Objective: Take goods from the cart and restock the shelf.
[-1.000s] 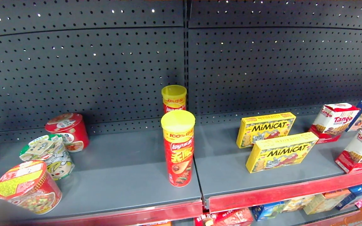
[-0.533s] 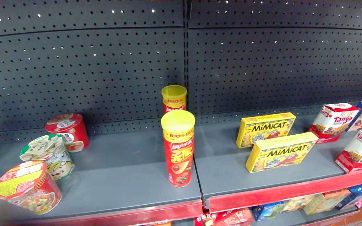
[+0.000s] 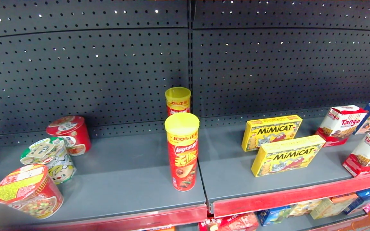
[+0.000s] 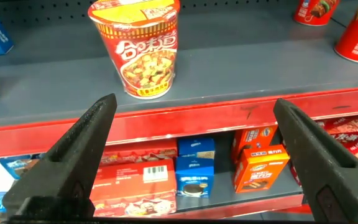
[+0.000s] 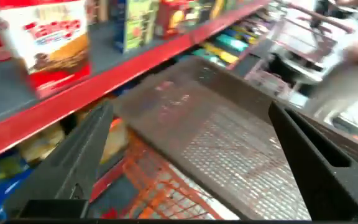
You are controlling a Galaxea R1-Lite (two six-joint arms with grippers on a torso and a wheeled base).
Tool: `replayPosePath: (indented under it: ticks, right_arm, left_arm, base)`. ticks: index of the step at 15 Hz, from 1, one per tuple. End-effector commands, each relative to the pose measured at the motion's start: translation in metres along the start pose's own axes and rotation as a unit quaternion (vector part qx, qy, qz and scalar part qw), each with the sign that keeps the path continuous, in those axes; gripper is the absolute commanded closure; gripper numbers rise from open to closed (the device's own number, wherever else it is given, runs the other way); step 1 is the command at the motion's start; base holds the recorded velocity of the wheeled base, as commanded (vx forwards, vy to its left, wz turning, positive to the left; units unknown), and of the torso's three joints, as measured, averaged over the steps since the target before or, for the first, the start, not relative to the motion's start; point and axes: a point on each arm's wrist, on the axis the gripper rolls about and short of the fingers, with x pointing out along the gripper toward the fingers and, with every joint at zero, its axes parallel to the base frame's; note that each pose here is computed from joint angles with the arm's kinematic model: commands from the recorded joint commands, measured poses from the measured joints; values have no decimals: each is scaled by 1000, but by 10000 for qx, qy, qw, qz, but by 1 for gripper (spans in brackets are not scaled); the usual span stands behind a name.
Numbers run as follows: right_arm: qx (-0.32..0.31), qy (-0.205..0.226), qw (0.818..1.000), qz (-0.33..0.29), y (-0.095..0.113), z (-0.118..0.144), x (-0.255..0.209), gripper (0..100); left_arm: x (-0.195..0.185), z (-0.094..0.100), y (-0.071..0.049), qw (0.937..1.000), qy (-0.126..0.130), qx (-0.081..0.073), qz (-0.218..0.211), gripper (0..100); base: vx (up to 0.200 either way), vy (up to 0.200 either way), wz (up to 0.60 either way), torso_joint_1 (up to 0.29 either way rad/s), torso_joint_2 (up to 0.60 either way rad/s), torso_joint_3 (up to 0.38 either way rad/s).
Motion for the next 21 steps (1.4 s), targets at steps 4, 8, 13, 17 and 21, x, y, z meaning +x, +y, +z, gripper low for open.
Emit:
replayPosePath:
  ticks: [4, 8, 13, 17, 21]
  right_arm:
    - [67, -559, 9752, 2140, 8, -37, -13, 0]
    - [91, -742, 9570, 2801, 8, -62, -15, 0]
    - [141, -704, 9442, 3215, 11, -74, -17, 0]
    - [626, -538, 9422, 3247, 11, -74, -17, 0]
    - [998, -401, 9393, 3259, 11, -74, -17, 0]
  left_arm:
    - [0, 0, 0, 10000, 18, -3, 3, 0]
    - [0, 0, 0, 10000, 18, 5, 3, 0]
    - [0, 0, 0, 10000, 18, -3, 3, 0]
    - [0, 0, 0, 10000, 18, -3, 11, 0]
    - [0, 0, 0, 10000, 18, -3, 3, 0]
  base:
    - [0, 0, 0, 0, 0, 0]
    - [0, 0, 0, 0, 0, 0]
    - [0, 0, 0, 0, 0, 0]
    - [0, 0, 0, 0, 0, 0]
    - [0, 0, 0, 0, 0, 0]
